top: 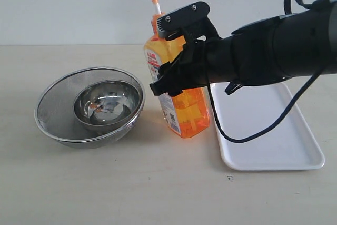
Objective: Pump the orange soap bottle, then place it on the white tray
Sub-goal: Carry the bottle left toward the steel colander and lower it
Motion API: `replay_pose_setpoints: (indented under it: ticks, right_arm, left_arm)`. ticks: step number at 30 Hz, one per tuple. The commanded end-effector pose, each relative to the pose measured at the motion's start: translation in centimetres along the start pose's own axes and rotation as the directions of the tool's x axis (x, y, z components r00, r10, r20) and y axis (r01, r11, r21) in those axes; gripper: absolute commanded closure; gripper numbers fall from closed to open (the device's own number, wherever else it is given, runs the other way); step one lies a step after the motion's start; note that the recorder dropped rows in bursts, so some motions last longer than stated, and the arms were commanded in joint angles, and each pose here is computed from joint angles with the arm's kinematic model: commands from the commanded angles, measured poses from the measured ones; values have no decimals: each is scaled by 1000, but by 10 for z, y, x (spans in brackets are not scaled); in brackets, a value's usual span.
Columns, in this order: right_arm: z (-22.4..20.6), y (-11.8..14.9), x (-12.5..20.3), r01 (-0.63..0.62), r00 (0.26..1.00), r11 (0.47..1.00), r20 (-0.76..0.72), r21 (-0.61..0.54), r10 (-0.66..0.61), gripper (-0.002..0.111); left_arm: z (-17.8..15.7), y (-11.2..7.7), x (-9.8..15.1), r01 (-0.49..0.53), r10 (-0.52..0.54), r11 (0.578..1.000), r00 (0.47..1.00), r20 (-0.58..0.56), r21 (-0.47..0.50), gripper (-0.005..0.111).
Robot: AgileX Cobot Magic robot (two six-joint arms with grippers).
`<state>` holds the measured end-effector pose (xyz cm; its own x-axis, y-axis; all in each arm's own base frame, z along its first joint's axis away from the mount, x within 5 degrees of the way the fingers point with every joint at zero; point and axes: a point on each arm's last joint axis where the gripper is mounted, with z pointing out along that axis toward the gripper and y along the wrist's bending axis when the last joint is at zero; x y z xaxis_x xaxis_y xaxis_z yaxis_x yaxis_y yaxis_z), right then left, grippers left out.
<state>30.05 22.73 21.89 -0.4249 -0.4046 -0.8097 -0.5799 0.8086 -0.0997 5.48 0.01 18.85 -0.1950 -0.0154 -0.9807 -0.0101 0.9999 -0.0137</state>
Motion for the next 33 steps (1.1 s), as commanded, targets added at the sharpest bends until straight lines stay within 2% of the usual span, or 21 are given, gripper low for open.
replay_pose_setpoints:
  ticks: [1, 5, 13, 19, 33]
  right_arm:
    - [-5, 2, -9, 56, 998, 998, 31, 12, -56, 108]
    - [-6, 8, -10, 117, 992, 993, 33, 32, -118, 108]
    - [-6, 8, -12, 131, 990, 991, 54, 38, -133, 108]
    - [-6, 8, -14, 191, 978, 981, 79, 47, -194, 108]
    - [-6, 8, -16, 168, 980, 985, 104, 47, -172, 108]
  left_arm:
    - [0, 0, 1, 8, -8, 1000, 1000, 3, 0, 102]
    - [0, 0, 1, 8, -8, 1000, 1000, 3, 0, 102]
    - [0, 0, 1, 8, -8, 1000, 1000, 3, 0, 102]
    - [0, 0, 1, 8, -8, 1000, 1000, 3, 0, 102]
    - [0, 0, 0, 8, -8, 1000, 1000, 7, 0, 102]
